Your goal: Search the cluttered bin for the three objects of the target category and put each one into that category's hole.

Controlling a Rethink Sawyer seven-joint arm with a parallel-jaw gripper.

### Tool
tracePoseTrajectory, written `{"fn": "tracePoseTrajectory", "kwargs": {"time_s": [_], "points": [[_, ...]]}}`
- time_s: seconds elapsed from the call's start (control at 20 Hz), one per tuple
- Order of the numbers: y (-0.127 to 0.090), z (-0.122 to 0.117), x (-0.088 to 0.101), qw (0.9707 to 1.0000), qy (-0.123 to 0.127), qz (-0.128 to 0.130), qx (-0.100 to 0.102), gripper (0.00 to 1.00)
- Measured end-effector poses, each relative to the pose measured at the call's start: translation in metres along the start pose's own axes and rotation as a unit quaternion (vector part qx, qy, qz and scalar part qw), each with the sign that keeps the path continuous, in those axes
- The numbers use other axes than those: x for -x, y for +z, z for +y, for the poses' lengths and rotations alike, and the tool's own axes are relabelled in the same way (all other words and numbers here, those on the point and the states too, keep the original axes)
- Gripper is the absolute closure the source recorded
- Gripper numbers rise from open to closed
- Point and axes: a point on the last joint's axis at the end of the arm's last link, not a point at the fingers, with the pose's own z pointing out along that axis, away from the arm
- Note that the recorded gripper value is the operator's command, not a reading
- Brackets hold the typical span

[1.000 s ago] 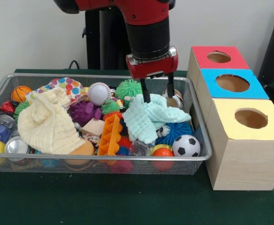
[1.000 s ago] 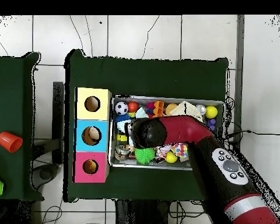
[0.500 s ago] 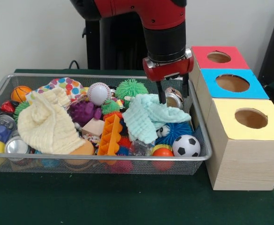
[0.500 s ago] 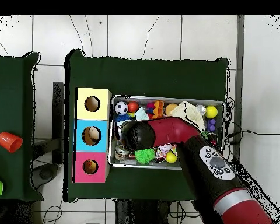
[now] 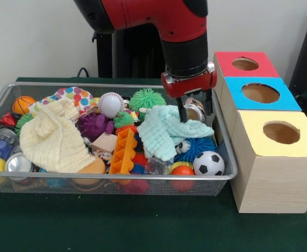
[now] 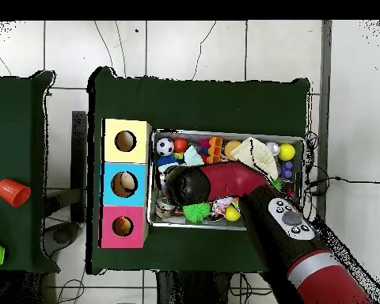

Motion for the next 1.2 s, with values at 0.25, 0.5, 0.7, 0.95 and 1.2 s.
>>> {"fn": "tracePoseTrajectory", "kwargs": {"time_s": [0.25,0.5,0.7,0.95,1.2], "points": [[0.018,-0.002,-0.006,0.9999,0.004,-0.011,0.005,0.00],[0.037,-0.007,-0.015,0.9997,0.012,-0.020,0.008,0.00],[0.058,-0.013,-0.028,0.9993,0.023,-0.029,0.009,1.00],[0.067,-0.014,-0.034,0.9991,0.027,-0.031,0.010,1.00],[0.072,-0.016,-0.039,0.9991,0.030,-0.026,0.010,1.00]]}}
